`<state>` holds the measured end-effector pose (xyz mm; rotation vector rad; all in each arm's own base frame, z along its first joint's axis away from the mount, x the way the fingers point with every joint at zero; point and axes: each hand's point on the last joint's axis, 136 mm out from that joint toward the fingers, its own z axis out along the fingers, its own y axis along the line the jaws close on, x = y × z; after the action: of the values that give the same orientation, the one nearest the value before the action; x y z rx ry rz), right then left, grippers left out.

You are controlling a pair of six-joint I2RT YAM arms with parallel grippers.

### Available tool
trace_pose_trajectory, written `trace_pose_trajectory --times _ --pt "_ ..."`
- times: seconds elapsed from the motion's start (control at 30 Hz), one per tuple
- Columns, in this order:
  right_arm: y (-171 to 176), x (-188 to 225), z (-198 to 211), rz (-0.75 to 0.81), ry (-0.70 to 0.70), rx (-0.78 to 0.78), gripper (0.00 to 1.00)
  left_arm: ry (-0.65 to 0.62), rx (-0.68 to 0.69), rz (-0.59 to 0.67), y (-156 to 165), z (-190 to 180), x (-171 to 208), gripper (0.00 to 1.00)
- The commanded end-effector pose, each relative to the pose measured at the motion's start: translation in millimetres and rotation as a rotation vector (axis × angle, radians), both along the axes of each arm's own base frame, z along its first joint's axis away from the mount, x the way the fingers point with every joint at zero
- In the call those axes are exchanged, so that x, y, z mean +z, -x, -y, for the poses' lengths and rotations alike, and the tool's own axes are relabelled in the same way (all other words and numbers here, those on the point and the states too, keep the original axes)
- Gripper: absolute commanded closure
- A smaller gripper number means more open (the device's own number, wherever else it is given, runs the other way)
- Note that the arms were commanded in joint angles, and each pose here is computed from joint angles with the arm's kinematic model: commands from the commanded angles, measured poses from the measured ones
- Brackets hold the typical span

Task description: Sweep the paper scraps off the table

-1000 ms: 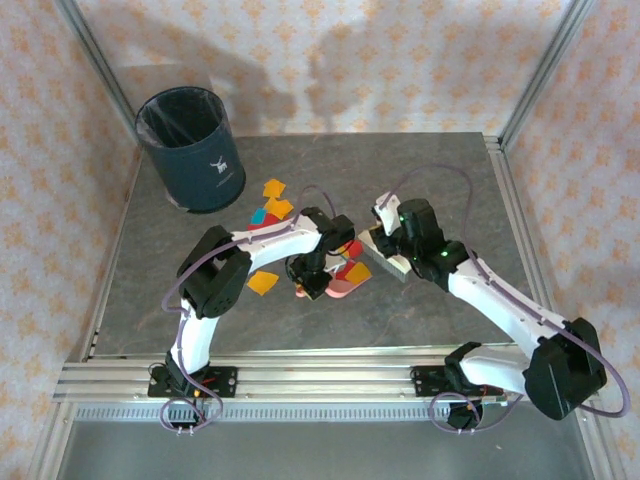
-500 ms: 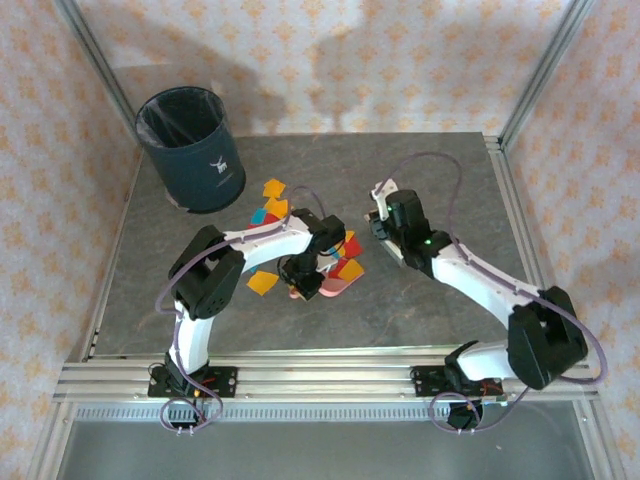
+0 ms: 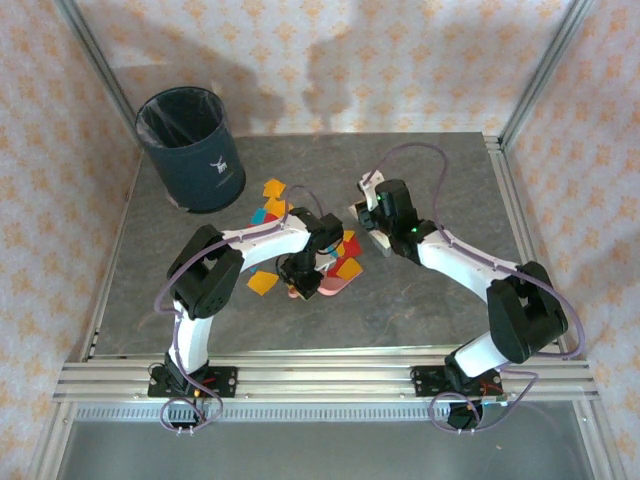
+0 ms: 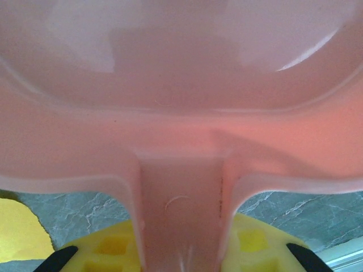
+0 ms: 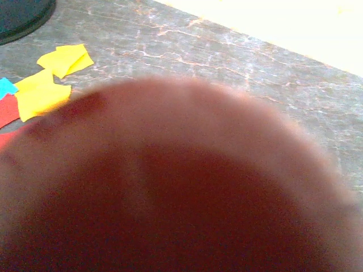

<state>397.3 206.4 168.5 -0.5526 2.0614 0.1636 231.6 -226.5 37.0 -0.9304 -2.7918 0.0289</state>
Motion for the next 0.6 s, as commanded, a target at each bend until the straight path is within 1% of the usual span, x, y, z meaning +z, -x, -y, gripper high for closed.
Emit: trace_pose_trajectory --times 0.0,0.33,0.57 --pt "3.3 5.9 -17.0 -0.009 -0.046 0.071 1.0 -0.021 0.015 -0.039 2.7 -5.9 2.3 1.0" --pt "28.8 -6.2 -29.9 -0.106 -0.077 0.169 1.0 -0.011 0.016 -0.033 -3.4 0.0 3.2 1.0" --pt "42.2 -0.4 -32.5 -0.135 -0.119 0.191 1.0 -0.014 0.014 -0.035 -5.2 1.3 3.1 1.0"
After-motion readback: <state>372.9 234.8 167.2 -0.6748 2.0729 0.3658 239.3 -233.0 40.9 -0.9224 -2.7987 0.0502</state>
